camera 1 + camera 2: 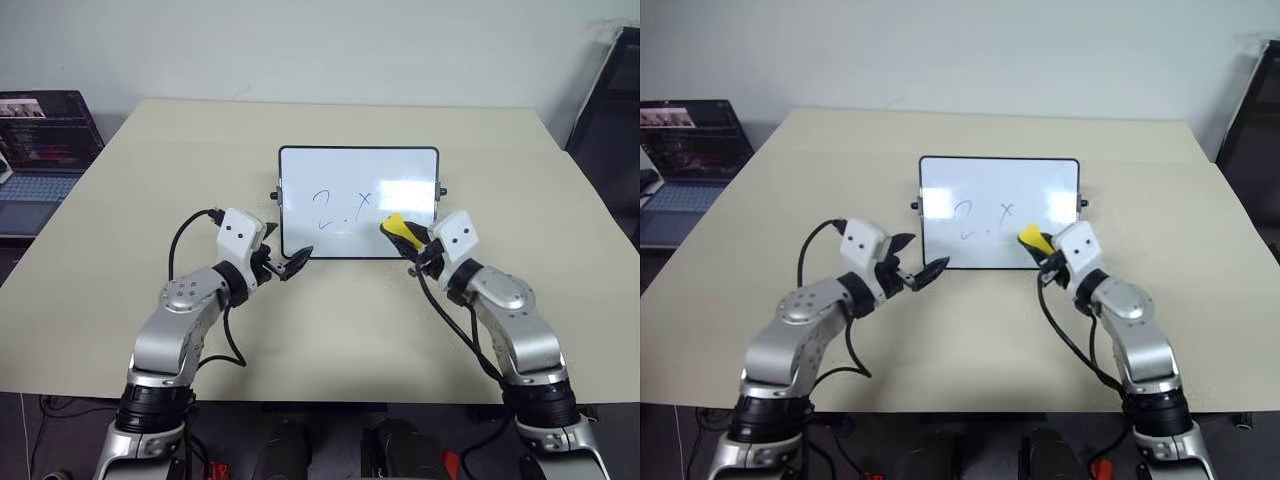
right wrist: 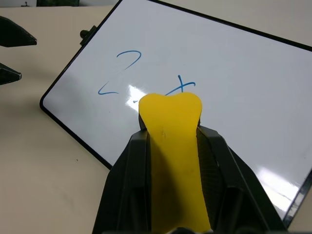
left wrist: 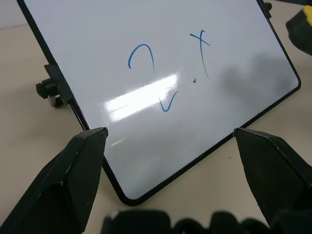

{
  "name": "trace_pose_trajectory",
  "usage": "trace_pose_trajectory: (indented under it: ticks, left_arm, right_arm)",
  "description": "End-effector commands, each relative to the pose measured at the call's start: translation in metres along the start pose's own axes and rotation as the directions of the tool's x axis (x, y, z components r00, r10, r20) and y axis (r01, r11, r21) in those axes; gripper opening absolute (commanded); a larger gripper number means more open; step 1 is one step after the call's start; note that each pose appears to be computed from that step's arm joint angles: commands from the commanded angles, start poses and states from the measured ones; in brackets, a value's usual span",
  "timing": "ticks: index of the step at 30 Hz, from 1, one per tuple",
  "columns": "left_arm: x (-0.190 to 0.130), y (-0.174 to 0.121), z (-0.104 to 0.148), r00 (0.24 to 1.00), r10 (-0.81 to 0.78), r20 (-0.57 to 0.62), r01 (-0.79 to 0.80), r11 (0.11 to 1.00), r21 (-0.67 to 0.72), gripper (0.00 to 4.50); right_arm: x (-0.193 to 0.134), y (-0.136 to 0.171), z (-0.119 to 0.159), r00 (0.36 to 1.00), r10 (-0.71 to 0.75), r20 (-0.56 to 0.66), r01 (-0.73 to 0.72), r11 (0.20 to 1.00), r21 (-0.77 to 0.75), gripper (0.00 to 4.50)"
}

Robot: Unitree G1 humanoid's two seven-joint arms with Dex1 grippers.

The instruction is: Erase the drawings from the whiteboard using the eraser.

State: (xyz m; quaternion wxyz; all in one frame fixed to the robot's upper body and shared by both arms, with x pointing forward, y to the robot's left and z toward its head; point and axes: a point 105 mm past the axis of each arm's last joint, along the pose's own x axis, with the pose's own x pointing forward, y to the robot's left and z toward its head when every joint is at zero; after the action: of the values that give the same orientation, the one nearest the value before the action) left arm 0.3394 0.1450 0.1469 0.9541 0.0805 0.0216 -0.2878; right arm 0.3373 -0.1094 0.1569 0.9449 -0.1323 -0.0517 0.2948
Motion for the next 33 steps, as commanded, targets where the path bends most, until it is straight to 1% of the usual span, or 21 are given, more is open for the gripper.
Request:
trace_pose_trajectory:
  ticks: [1,4,9,15,18,23,26,33]
  left_arm:
    - [-0.004,0.003,0.014,0.997,0.033,0.074,-0.033,0.999,0.002,4.50]
    - [-0.003,0.004,0.015,0.995,0.049,0.086,-0.049,0.999,-0.006,4.50]
    - [-0.002,0.003,0.019,0.993,0.070,0.099,-0.071,0.997,0.007,4.50]
    - [0.000,-0.002,0.018,0.997,0.028,0.071,-0.030,0.999,0.028,4.50]
    - [0.001,-0.005,0.019,0.998,-0.033,0.057,0.031,0.999,0.044,4.50]
    - [0.007,-0.012,0.021,0.990,-0.136,0.043,0.133,0.989,0.059,4.50]
    - [0.011,-0.014,0.019,0.983,-0.183,0.021,0.181,0.981,0.074,4.50]
    - [0.018,-0.015,0.018,0.972,-0.234,-0.004,0.233,0.968,0.093,4.50]
  right_arm:
    - [-0.012,-0.009,0.015,0.995,-0.047,0.086,0.047,0.999,0.004,0.96]
    - [-0.016,-0.010,0.013,0.995,-0.044,0.087,0.045,0.999,-0.005,0.96]
    - [-0.014,-0.008,0.015,0.995,-0.010,0.099,0.017,0.998,-0.068,0.96]
    - [0.012,0.000,0.028,0.993,0.049,0.111,-0.030,0.986,-0.167,0.96]
    - [0.029,-0.002,0.035,0.993,0.050,0.106,-0.026,0.977,-0.211,0.96]
    - [0.052,-0.007,0.036,0.996,0.061,0.069,-0.038,0.954,-0.296,0.96]
    - [0.066,-0.012,0.040,0.997,0.050,0.052,-0.029,0.937,-0.348,0.96]
    - [0.090,-0.027,0.047,1.000,0.006,0.023,0.004,0.915,-0.403,0.96]
